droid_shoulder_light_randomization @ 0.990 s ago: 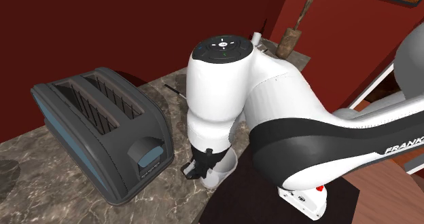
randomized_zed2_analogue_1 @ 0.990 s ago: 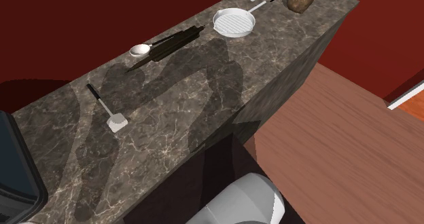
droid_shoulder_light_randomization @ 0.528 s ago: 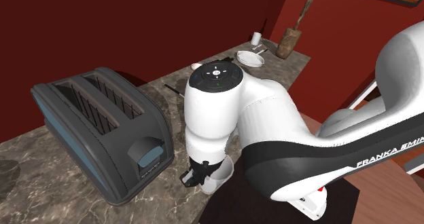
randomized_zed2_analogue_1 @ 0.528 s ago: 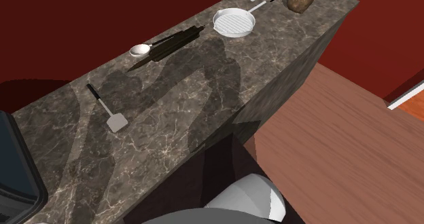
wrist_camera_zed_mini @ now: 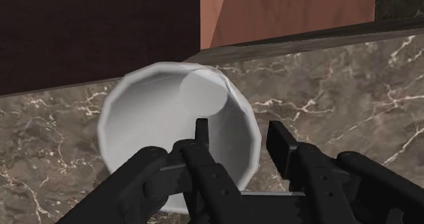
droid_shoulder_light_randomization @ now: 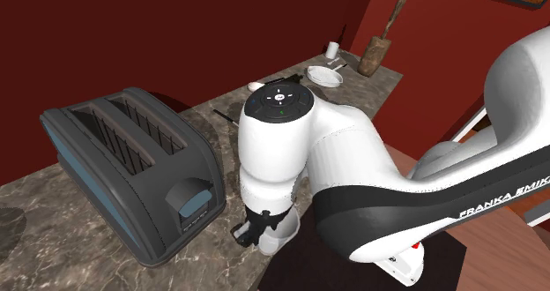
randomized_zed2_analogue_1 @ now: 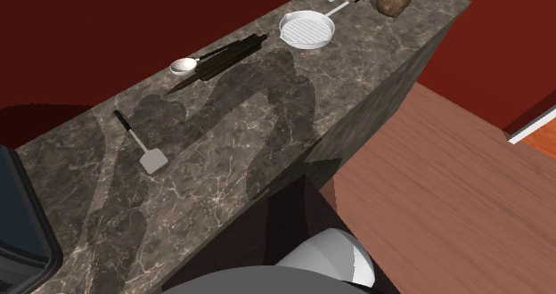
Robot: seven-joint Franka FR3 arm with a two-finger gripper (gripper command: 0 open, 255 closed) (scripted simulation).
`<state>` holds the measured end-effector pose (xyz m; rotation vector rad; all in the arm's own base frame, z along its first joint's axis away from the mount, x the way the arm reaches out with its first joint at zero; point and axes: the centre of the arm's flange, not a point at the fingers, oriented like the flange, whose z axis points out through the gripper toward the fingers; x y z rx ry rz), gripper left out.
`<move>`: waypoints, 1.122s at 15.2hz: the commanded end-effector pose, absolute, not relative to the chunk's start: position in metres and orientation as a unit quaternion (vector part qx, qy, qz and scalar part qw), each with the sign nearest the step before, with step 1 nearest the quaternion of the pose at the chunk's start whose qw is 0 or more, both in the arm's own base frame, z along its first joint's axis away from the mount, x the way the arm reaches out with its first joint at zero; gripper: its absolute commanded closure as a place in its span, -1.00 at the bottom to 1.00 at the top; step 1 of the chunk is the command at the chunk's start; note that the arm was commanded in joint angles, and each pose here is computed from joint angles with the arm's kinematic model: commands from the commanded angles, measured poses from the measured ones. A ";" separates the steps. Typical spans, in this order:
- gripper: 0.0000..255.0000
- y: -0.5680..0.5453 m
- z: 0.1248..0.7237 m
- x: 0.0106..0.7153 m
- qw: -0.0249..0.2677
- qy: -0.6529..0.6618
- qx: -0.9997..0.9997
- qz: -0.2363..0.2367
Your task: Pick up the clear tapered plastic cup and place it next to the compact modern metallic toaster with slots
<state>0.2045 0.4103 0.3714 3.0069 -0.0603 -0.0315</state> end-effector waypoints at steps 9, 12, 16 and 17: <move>-1.00 0.417 0.421 0.206 0.067 -0.020 0.998 -0.010; -1.00 0.417 0.421 0.206 0.067 -0.020 0.998 -0.010; -1.00 0.417 0.421 0.206 0.067 -0.020 0.998 -0.010; -1.00 0.417 0.421 0.206 0.067 -0.020 0.998 -0.010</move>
